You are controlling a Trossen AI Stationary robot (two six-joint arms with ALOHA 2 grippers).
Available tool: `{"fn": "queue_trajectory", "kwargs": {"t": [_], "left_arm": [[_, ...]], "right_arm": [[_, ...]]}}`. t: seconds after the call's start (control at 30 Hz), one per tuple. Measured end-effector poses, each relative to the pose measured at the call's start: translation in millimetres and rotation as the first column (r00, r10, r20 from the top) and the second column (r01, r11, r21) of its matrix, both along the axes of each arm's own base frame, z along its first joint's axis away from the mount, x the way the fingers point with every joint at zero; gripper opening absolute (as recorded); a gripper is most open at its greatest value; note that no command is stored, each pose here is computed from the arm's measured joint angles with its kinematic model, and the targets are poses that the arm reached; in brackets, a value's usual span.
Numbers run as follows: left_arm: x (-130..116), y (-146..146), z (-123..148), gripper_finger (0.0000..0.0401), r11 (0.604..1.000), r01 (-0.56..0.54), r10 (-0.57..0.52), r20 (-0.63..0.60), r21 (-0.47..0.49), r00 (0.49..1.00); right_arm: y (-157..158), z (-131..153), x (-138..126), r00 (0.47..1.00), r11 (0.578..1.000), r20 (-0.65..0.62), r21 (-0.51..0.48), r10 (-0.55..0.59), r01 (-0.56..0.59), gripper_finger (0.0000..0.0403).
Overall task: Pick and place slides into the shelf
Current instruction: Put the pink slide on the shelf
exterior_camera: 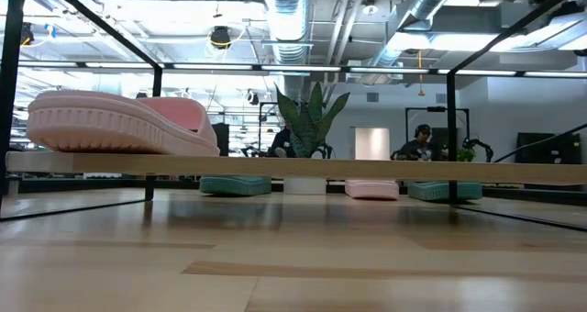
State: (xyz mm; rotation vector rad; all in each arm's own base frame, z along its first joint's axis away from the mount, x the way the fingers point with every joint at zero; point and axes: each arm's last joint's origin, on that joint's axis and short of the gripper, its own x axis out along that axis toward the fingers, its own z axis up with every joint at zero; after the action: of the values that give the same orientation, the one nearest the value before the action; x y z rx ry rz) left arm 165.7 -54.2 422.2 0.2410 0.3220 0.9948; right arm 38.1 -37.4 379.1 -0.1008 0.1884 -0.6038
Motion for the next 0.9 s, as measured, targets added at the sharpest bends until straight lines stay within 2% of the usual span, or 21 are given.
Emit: {"fn": "queue_trajectory", "kwargs": {"t": [0.17,0.3,0.5,0.7,0.83,0.9], "left_arm": [[-18.1,1.9,-19.2,0.0176,1.000,0.011,-0.012,0.078,0.014,0.997],[-29.6,1.9,-42.2,0.0176,0.999,0.026,-0.032,0.155,0.036,0.987],[-49.8,5.9,-62.2,0.0176,0.997,0.074,-0.076,0.257,0.020,0.963],[-65.6,11.3,-57.7,0.0176,0.993,0.118,-0.111,0.304,-0.005,0.946],[-71.9,15.1,-55.3,0.0176,0.992,0.128,-0.116,0.323,-0.017,0.939],[-73.6,16.0,-54.8,0.0176,0.991,0.132,-0.121,0.316,-0.013,0.941]], "right_arm": [[-2.1,24.7,5.5,0.967,0.990,0.221,-0.084,0.126,-0.109,0.0075],[-16.1,35.3,17.1,0.930,0.984,0.321,-0.054,0.178,-0.170,0.0075],[-52.3,26.9,43.1,0.941,0.978,0.304,0.091,0.151,-0.186,0.0075],[-79.8,17.2,62.6,0.957,0.964,0.262,0.197,0.124,-0.179,0.0075],[-93.4,19.2,78.2,0.963,0.939,0.240,0.288,0.119,-0.188,0.0075],[-98.4,21.6,85.3,0.978,0.932,0.191,0.331,0.088,-0.148,0.0075]]}}
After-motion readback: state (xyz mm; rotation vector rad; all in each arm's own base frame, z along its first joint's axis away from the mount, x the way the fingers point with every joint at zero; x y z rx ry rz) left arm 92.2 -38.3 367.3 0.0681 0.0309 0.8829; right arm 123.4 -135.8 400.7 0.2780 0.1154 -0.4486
